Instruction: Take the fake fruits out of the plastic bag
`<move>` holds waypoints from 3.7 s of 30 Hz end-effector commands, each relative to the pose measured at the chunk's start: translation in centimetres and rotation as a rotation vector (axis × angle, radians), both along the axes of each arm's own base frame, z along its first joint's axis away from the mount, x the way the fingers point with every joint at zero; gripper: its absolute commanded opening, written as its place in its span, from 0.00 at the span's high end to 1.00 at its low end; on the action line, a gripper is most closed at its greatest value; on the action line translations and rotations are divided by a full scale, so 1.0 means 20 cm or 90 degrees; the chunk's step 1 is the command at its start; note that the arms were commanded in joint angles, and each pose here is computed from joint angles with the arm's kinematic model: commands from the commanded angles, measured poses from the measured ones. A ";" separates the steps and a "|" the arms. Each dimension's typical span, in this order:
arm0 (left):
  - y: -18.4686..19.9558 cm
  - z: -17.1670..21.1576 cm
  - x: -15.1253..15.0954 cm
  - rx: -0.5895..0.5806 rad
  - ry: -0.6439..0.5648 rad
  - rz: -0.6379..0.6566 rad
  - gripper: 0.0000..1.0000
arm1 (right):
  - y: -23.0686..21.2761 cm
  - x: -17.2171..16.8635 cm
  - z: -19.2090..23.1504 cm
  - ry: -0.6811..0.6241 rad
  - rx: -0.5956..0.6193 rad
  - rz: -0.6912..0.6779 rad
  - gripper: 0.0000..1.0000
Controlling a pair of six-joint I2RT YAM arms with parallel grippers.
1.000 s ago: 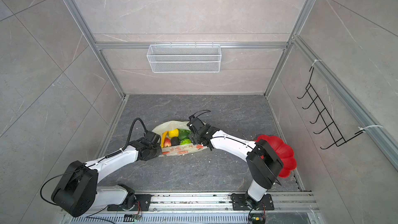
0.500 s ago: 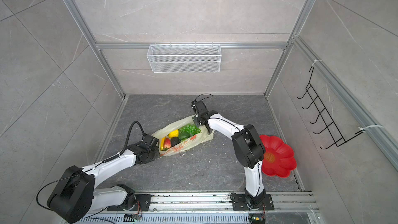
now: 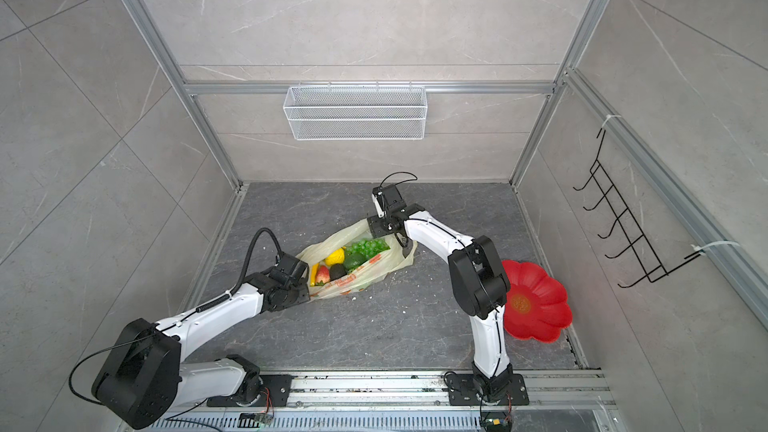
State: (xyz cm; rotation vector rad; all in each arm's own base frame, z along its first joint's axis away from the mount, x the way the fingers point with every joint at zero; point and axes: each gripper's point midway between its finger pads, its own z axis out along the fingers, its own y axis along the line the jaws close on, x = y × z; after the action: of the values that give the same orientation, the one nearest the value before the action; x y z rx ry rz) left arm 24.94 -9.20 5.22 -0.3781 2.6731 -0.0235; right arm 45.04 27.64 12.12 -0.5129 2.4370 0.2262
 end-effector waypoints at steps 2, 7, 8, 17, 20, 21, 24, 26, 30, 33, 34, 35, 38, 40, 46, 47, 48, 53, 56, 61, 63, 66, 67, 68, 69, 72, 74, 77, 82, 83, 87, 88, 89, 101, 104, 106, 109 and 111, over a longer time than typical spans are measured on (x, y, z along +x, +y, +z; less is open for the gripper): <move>0.09 0.17 -0.04 0.059 -0.018 0.010 0.24 | -0.11 -0.12 0.21 -0.040 -0.043 -0.071 0.12; 0.13 0.34 -0.04 0.078 -0.046 0.028 0.08 | -0.22 -0.25 0.23 -0.048 -0.098 -0.150 0.08; 0.13 0.36 -0.03 0.081 -0.050 0.023 0.07 | -0.23 -0.27 0.22 -0.046 -0.103 -0.162 0.08; -0.17 0.38 0.28 0.104 -0.046 -0.128 0.02 | -0.20 -0.47 0.01 0.039 -0.033 -0.213 0.10; -0.21 0.31 0.40 0.126 -0.035 -0.128 0.05 | -0.24 -0.51 -0.04 0.048 -0.026 -0.232 0.14; -0.19 0.28 0.44 0.136 -0.028 -0.115 0.10 | -0.26 -0.52 -0.06 0.045 -0.030 -0.239 0.15; -0.12 0.21 0.51 0.104 -0.004 -0.062 0.35 | -0.32 -0.55 -0.09 0.041 -0.037 -0.249 0.22; -0.08 0.20 0.55 0.073 -0.012 -0.036 0.50 | -0.34 -0.57 -0.12 0.042 -0.043 -0.247 0.29; -0.01 0.18 0.60 0.042 -0.021 -0.002 0.72 | -0.31 -0.57 -0.22 0.060 -0.044 -0.228 0.42; 0.05 0.14 0.62 0.014 -0.004 0.028 0.83 | -0.23 -0.53 -0.28 0.073 -0.034 -0.202 0.50; 0.08 0.12 0.63 0.005 0.001 0.039 0.85 | -0.18 -0.51 -0.30 0.077 -0.023 -0.188 0.52; 0.11 0.11 0.63 -0.005 0.002 0.052 0.87 | -0.14 -0.49 -0.30 0.081 -0.015 -0.175 0.54; 0.22 0.11 0.62 -0.026 0.002 0.092 0.90 | 0.03 -0.43 -0.27 0.071 0.000 -0.128 0.56; 0.32 0.12 0.60 -0.021 -0.007 0.131 0.91 | 0.16 -0.40 -0.25 0.062 0.008 -0.092 0.56; 0.60 0.20 0.51 -0.011 -0.057 0.252 0.95 | 0.53 -0.28 -0.24 0.054 0.032 -0.023 0.56; 0.63 0.21 0.49 -0.009 -0.066 0.269 0.95 | 0.57 -0.26 -0.24 0.049 0.036 -0.016 0.56; 0.67 0.21 0.48 -0.010 -0.075 0.287 0.95 | 0.62 -0.23 -0.23 0.045 0.043 -0.010 0.56; 0.70 0.21 0.46 -0.042 -0.114 0.297 0.95 | 0.72 -0.13 -0.21 0.033 0.043 0.003 0.55; 0.62 0.19 0.49 -0.080 -0.120 0.260 0.97 | 0.70 -0.12 -0.19 0.018 0.023 0.000 0.53; 0.51 0.18 0.49 -0.076 -0.116 0.215 0.99 | 0.60 -0.12 -0.12 -0.010 -0.010 -0.011 0.50; 0.49 0.20 0.50 -0.084 -0.128 0.211 1.00 | 0.57 -0.14 -0.12 -0.011 -0.021 -0.014 0.48; 0.47 0.24 0.51 -0.090 -0.147 0.204 1.00 | 0.55 -0.16 -0.08 -0.011 -0.017 -0.011 0.43; 0.47 0.24 0.51 -0.091 -0.149 0.200 1.00 | 0.55 -0.17 -0.05 -0.010 -0.009 -0.010 0.42; 0.46 0.24 0.51 -0.090 -0.152 0.198 1.00 | 0.55 -0.18 -0.02 -0.010 -0.002 -0.008 0.40; 0.46 0.24 0.50 -0.089 -0.153 0.198 1.00 | 0.55 -0.19 0.00 -0.010 0.006 -0.007 0.38; 0.47 0.24 0.49 -0.080 -0.157 0.199 1.00 | 0.52 -0.24 0.08 -0.005 0.017 -0.007 0.23; 0.48 0.24 0.48 -0.073 -0.160 0.201 1.00 | 0.47 -0.27 0.13 -0.005 0.020 -0.023 0.17; 0.48 0.25 0.48 -0.075 -0.165 0.199 1.00 | 0.36 -0.34 0.20 -0.007 0.024 -0.053 0.13; 0.49 0.26 0.47 -0.074 -0.170 0.199 1.00 | 0.01 -0.49 0.28 -0.009 0.039 -0.137 0.13; 0.48 0.26 0.46 -0.076 -0.172 0.198 1.00 | -0.10 -0.52 0.28 -0.007 0.041 -0.164 0.13; 0.47 0.27 0.47 -0.081 -0.176 0.191 1.00 | -0.63 -0.63 0.25 0.019 0.032 -0.306 0.14; 0.47 0.27 0.47 -0.080 -0.177 0.191 1.00 | -0.74 -0.66 0.24 0.019 0.024 -0.336 0.14; 0.47 0.27 0.47 -0.075 -0.176 0.190 1.00 | -0.87 -0.69 0.23 0.015 0.009 -0.371 0.14; 0.48 0.27 0.47 -0.067 -0.182 0.189 1.00 | -1.51 -0.90 -0.06 0.138 0.071 -0.613 0.12; 0.48 0.27 0.47 -0.066 -0.181 0.189 1.00 | -1.56 -0.92 -0.16 0.168 0.061 -0.642 0.12; 0.48 0.26 0.47 -0.065 -0.177 0.190 1.00 | -1.59 -0.93 -0.21 0.179 0.036 -0.666 0.13; 0.48 0.26 0.47 -0.068 -0.176 0.188 1.00 | -1.59 -0.93 -0.27 0.186 0.037 -0.670 0.12; 0.48 0.26 0.47 -0.066 -0.176 0.188 1.00 | -1.58 -0.92 -0.30 0.183 0.050 -0.666 0.11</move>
State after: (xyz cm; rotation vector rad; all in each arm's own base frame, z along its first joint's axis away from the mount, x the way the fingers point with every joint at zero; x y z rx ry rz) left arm 33.93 0.38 9.50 -0.7763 2.3538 -0.1201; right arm 26.26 -4.11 6.89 0.8642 2.6280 -0.0981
